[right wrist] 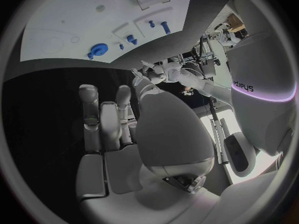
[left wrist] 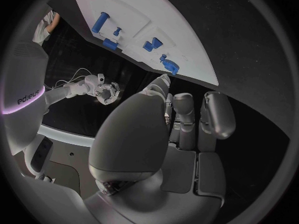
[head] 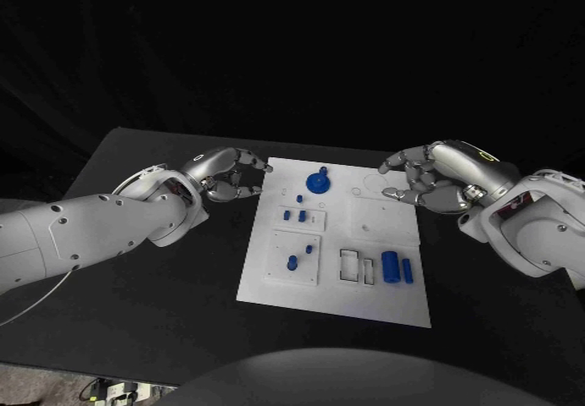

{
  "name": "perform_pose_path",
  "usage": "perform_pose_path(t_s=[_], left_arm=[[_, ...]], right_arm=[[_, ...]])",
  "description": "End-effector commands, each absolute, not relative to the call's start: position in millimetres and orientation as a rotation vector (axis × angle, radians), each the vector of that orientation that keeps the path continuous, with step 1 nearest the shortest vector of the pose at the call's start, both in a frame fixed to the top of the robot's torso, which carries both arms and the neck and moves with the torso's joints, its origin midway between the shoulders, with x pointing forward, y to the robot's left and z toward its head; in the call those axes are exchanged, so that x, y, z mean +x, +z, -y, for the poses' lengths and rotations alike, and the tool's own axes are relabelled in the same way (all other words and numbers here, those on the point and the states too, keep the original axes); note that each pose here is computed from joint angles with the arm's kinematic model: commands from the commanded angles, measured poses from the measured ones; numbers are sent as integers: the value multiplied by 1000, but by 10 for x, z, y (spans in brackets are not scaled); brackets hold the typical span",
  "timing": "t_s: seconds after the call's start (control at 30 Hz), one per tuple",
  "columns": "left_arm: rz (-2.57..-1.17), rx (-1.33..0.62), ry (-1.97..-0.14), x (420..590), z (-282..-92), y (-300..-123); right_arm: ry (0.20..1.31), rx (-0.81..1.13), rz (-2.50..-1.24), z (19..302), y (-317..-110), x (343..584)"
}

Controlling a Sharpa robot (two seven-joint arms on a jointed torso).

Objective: Assemble the parts on the task board

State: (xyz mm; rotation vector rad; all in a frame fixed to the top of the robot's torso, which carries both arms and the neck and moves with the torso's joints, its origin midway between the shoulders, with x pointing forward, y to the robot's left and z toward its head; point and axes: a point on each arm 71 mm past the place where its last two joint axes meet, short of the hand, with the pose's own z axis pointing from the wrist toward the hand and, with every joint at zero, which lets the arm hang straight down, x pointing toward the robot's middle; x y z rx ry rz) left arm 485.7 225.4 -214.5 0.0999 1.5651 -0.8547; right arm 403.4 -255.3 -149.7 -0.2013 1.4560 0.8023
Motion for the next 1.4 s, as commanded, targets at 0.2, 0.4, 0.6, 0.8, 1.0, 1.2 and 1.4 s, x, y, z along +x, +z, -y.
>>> perform_pose_path(t_s=[0.2, 0.4, 0.6, 0.8, 1.0, 1.2, 1.4], left_arm=[[-1538, 99, -876, 4842, -2230, -2138], [-1537, 100, -882, 4840, -2205, -2141], [-1537, 99, -887, 4828, -2189, -2139], [-1538, 98, -894, 4807, -2172, -2133], [-1541, 99, -896, 4808, -2150, -2135], [-1545, 100, -898, 4816, -2122, -2140], [-1550, 101, -898, 4824, -2108, -2145]], right_arm=[[548, -69, -1752, 2677, -1664, 4103], [305, -105, -2011, 2638, -1674, 4224], [120, -122, -2292, 2577, -1730, 4357], [53, -168, -2459, 2469, -1794, 4428], [7, -210, -2484, 2403, -1810, 4496], [-2, -215, -2509, 2338, -1836, 4571], [32, -197, -2544, 2272, -1881, 4576]])
